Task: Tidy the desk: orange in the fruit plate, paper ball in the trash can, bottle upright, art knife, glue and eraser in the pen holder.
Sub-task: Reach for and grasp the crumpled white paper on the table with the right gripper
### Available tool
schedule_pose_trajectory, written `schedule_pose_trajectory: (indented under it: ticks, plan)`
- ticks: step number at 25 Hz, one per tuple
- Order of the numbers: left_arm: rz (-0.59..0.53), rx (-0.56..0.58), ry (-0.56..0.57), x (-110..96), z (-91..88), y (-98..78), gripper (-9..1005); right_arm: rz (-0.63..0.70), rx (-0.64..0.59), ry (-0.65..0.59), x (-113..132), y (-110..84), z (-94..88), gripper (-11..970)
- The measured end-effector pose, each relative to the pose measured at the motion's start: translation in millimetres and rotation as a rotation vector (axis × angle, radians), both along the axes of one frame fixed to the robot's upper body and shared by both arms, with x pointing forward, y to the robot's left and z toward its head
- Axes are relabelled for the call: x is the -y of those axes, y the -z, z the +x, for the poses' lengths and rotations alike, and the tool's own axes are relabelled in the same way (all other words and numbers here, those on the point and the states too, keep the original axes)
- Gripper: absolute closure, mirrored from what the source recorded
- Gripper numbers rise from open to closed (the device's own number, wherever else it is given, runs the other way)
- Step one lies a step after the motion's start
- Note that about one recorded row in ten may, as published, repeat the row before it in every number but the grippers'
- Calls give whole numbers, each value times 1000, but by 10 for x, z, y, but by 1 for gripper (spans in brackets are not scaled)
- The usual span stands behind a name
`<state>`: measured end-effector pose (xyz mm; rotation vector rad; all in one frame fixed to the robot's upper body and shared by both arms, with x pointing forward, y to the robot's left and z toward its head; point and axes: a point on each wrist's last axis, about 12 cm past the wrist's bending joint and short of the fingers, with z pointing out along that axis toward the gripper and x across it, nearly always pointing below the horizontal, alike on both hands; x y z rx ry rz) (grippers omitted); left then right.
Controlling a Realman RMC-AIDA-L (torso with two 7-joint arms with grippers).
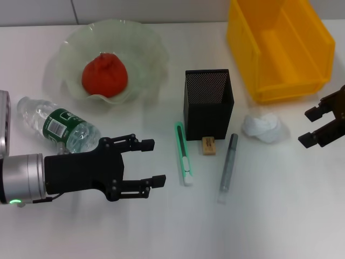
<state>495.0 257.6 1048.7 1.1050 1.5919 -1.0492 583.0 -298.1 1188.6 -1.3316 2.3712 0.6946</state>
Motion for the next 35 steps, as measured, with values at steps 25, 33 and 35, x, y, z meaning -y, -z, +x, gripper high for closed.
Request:
schedule_pose_trajectory:
  ticks: [25,33,35]
  plan:
    - [5,-20,-26,28,-14,53,201,-153,241,-57,-456,497,178,166]
    - [3,-20,-28,24,-19,54,202,-171,262,-63,-510,664,204,210]
    - [1,-20,-30,23,-19,52,202,-167,267,-65,-525,697,213,220]
